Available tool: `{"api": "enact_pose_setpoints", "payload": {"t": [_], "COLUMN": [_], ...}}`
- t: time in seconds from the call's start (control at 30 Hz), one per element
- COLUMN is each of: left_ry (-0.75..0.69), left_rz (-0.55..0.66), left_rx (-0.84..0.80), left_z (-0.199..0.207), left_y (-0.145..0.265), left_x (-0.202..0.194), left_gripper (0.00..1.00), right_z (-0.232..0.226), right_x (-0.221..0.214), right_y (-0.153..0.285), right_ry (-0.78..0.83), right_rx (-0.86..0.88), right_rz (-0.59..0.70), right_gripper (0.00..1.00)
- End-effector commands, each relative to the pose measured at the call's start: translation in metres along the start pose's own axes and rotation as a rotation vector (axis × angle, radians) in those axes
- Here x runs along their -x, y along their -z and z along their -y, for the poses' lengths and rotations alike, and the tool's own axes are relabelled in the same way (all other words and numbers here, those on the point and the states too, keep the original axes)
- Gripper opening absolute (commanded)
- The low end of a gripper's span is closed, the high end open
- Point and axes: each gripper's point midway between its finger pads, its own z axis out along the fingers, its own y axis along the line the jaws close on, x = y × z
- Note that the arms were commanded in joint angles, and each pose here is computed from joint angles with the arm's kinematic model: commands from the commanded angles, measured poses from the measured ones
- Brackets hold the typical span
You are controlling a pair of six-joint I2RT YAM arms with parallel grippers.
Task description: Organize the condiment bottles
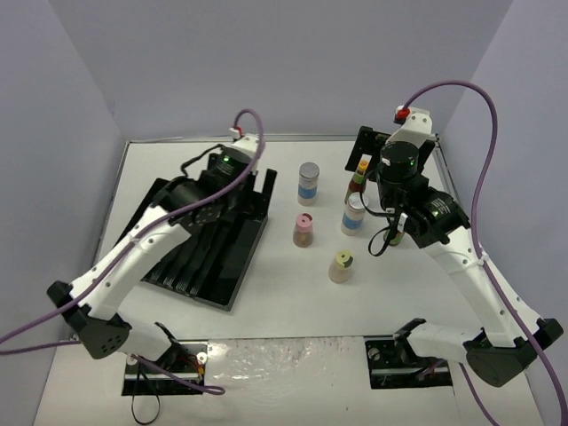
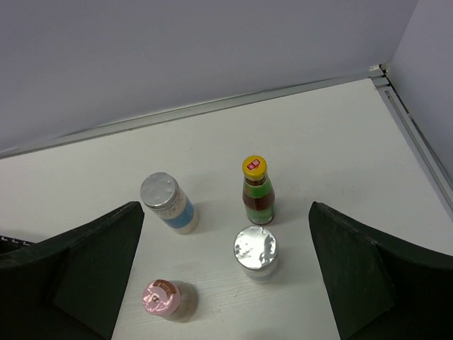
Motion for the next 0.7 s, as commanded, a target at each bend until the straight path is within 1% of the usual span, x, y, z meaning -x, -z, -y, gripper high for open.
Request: {"api": "enact_pose_setpoints", "payload": {"t": [0.0,0.1,0.17,0.37,0.67], "left_ry": [0.02,0.002,0.017,0.068,0.068], "left_rz": [0.077,0.059,0.045,0.024,-0.016], "left_rx": [-0.077,-0.105,-0.118,-0.11,-0.078], "left_z": [0.056,0.088,0.1,0.116,0.132], "left_y": [-0.018,-0.035,-0.047,-0.081,-0.129], "left_x": [0.023,0.014,0.01,-0.005,-0.027], "left_gripper": [0.97,0.97,0.97,0.97,0.95], "right_z": [0.008,0.011,0.013,0.015,0.016], "right_x": [0.011,0.008,0.006,-0.002,-0.009], "right_y": [0.006,0.009,0.009,0.014,0.015], "right_ry": [-0.055,-0.051,-0.047,-0.051,-0.058], "right_rx": [-0.021,-0.022,-0.023,-0.018,-0.009], "right_rz": [0.05,0.046,0.041,0.027,0.015], "right_gripper": [1.0,1.0,1.0,1.0,1.0]}}
